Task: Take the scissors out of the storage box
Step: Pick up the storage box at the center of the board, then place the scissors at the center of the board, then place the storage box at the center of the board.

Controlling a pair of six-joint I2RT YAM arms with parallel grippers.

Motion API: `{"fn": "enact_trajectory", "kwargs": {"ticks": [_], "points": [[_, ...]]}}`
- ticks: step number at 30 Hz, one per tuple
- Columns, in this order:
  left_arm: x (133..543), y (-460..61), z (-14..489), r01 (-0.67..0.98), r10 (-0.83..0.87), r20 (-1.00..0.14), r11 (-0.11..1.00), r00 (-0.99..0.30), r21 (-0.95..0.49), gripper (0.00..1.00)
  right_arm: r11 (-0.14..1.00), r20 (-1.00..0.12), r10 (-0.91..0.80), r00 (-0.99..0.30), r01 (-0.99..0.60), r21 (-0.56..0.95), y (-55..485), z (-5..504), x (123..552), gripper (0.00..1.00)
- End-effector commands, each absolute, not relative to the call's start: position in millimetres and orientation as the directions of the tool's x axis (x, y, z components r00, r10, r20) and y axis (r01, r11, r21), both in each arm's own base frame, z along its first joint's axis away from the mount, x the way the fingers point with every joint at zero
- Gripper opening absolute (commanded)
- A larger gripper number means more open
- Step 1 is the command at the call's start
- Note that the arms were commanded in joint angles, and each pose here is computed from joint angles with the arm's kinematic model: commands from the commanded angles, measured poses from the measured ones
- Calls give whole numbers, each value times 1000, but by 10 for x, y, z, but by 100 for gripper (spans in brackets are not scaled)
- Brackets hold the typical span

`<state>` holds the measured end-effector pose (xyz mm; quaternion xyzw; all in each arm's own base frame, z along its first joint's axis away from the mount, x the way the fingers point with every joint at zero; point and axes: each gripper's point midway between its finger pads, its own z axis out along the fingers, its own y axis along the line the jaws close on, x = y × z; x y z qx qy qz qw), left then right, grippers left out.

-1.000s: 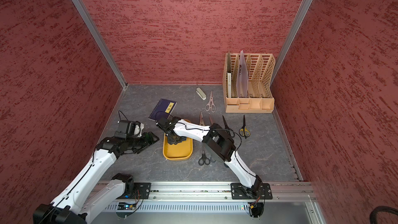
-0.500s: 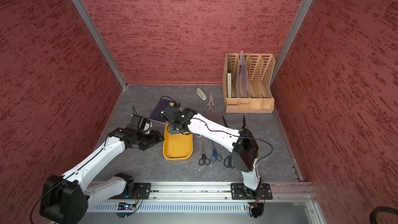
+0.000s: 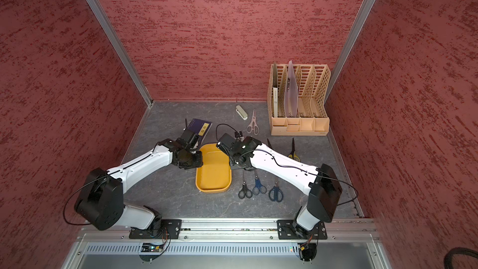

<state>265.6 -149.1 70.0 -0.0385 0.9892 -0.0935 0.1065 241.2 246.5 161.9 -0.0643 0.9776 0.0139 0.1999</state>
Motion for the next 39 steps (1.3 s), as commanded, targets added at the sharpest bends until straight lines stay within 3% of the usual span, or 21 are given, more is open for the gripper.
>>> {"fn": "enact_trajectory", "kwargs": {"ticks": [1,4,10,18,32,35,39], "points": [[2735,-1546,727,-21,-59,-228,986,-972,-167,30,995,-416,-98,-904,-95,-28,2289,1665,2429,0],[2748,-1570,714,-17,-54,-225,987,-973,-162,15,993,-401,-117,-909,-111,-39,2254,1608,2391,0],[2733,-1513,772,-26,-64,-239,987,-969,-160,0,991,-350,-126,-928,-130,-12,2268,1401,2274,0],[2619,-1067,940,-64,-107,-256,983,-961,-170,0,987,-276,-103,-956,-133,94,2433,1073,2047,0],[2518,-399,957,-283,-344,-256,927,-903,-247,2,970,-226,-213,-950,-233,66,2954,676,1819,0],[2536,-336,923,-310,-368,-239,918,-899,-248,6,970,-226,-215,-950,-235,67,3034,607,1801,0],[2543,-307,920,-320,-377,-238,915,-895,-247,27,971,-218,-217,-952,-234,57,3108,506,1773,0]]}}
